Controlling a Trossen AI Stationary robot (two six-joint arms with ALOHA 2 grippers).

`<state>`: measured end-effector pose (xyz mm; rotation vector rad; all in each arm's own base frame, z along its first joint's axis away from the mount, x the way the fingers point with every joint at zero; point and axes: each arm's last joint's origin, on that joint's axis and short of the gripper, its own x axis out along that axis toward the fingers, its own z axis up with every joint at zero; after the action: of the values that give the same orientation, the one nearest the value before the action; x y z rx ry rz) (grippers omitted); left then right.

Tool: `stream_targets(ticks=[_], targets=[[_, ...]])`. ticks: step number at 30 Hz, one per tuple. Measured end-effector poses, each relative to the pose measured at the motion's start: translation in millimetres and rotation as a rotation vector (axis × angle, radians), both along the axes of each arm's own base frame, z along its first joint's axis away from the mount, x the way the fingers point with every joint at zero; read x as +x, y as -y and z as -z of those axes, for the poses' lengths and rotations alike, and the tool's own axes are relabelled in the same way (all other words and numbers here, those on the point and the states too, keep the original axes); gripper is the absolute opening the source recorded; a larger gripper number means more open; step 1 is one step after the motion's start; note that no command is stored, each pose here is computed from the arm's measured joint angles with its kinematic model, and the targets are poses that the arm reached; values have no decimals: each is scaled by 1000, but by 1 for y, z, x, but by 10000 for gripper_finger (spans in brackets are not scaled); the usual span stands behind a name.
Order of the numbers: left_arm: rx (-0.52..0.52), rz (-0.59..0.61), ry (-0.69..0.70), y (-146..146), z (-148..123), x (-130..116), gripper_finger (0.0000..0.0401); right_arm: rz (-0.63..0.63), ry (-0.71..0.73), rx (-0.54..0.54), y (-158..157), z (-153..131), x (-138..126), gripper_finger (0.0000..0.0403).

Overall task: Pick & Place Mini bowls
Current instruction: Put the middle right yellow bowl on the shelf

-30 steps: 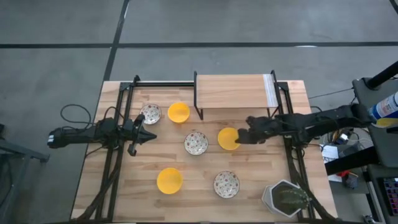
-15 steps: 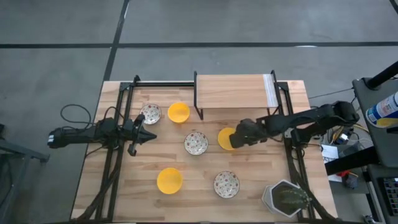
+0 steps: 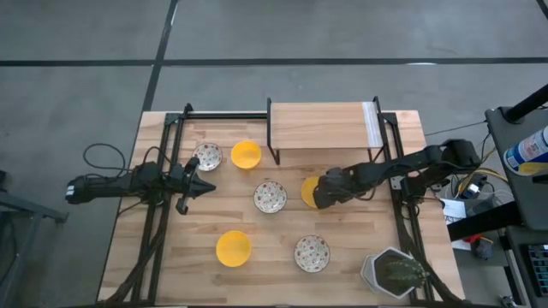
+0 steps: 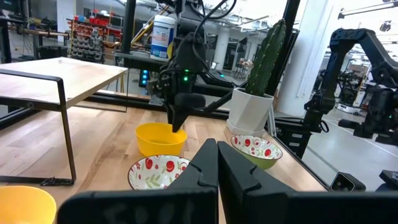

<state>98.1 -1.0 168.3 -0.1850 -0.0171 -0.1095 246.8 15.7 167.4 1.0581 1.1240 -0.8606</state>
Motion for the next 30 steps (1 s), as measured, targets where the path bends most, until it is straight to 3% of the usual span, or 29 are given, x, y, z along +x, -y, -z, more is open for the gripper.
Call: stream_targets(ticks=[8,14,20,26,30], targets=[[0,0,0,0,0,0,0,-13,5,-25,4,3,3,93],[0,0,0,0,0,0,0,-70,11,-35,7,3,4,18],[0,0,0,0,0,0,0,-124,27,30,13,-1,5,10],[0,0,0,0,0,0,0,-143,160,33,13,-39,14,9],[0,0,0,0,0,0,0,-133,195,-27,19,-76,14,9]])
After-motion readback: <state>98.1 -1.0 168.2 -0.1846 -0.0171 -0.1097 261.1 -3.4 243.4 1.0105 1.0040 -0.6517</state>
